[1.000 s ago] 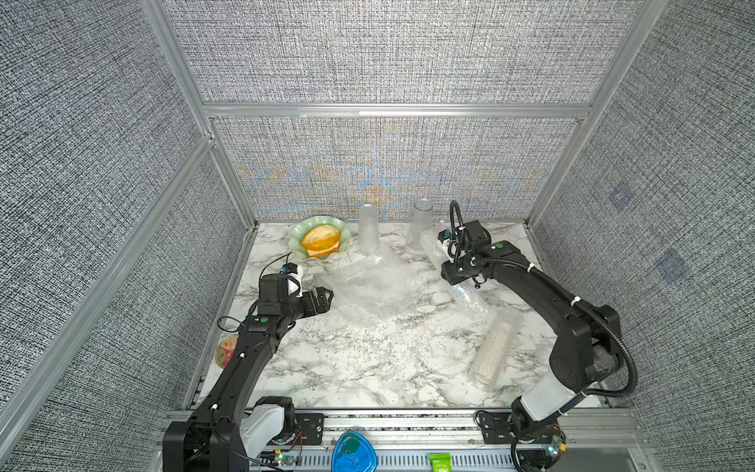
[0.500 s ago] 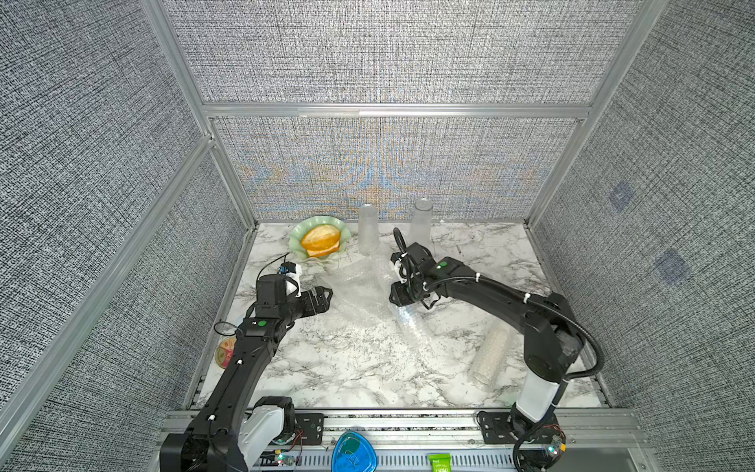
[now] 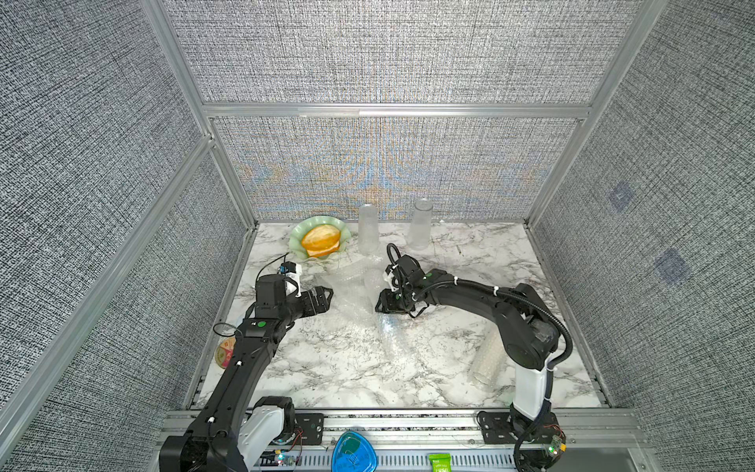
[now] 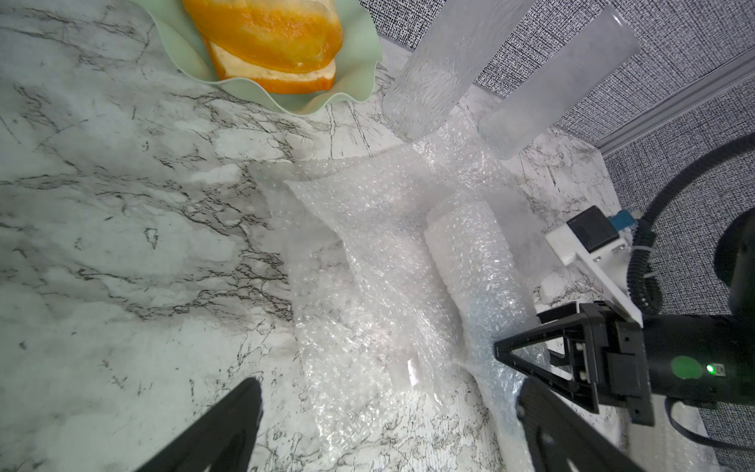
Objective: Unwrap the vase from the bubble wrap
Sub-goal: Place the bubble wrap at the center of the board.
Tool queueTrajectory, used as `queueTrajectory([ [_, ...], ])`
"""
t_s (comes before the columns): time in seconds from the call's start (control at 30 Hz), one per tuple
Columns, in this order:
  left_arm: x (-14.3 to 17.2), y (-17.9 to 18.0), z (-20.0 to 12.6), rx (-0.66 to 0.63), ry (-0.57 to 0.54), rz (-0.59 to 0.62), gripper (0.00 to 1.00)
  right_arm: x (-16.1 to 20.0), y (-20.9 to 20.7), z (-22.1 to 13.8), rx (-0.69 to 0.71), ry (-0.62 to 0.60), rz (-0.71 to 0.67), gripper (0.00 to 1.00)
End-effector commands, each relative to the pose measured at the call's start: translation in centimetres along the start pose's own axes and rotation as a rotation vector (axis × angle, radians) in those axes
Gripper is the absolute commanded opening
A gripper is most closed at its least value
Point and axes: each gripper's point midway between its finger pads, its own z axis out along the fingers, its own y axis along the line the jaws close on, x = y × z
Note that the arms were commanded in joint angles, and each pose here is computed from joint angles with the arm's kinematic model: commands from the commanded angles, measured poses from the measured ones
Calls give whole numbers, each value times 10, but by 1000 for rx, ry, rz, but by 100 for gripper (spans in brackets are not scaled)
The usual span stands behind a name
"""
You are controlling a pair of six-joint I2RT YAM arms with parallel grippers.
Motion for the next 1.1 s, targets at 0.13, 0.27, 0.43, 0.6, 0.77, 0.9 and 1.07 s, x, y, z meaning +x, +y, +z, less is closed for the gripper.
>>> queueTrajectory([
  [0.13, 2, -1, 2, 10, 14, 4, 99, -20, -15, -24, 152, -75, -67, 69],
  [0.27, 2, 0, 3, 6, 15, 3, 100, -30, -21, -49, 241, -133, -114, 69],
  [0.43, 4, 1, 5, 4, 23, 0, 100, -28, -23, -68, 259, -171, -142, 69],
  [0.6, 5, -1, 6, 19, 31, 0, 99, -20, -27, -78, 234, -219, -131, 68],
  [0.77, 4, -10, 5, 50, 12, 14, 98, -14, -28, -88, 104, -295, -107, 68],
  [0.9, 7, -19, 4, 27, 21, 23, 97, -10, -30, -95, 36, -329, -113, 68],
  [1.07, 12, -39, 3, -23, 30, -23, 92, -5, -64, -110, -32, -395, 16, 68],
])
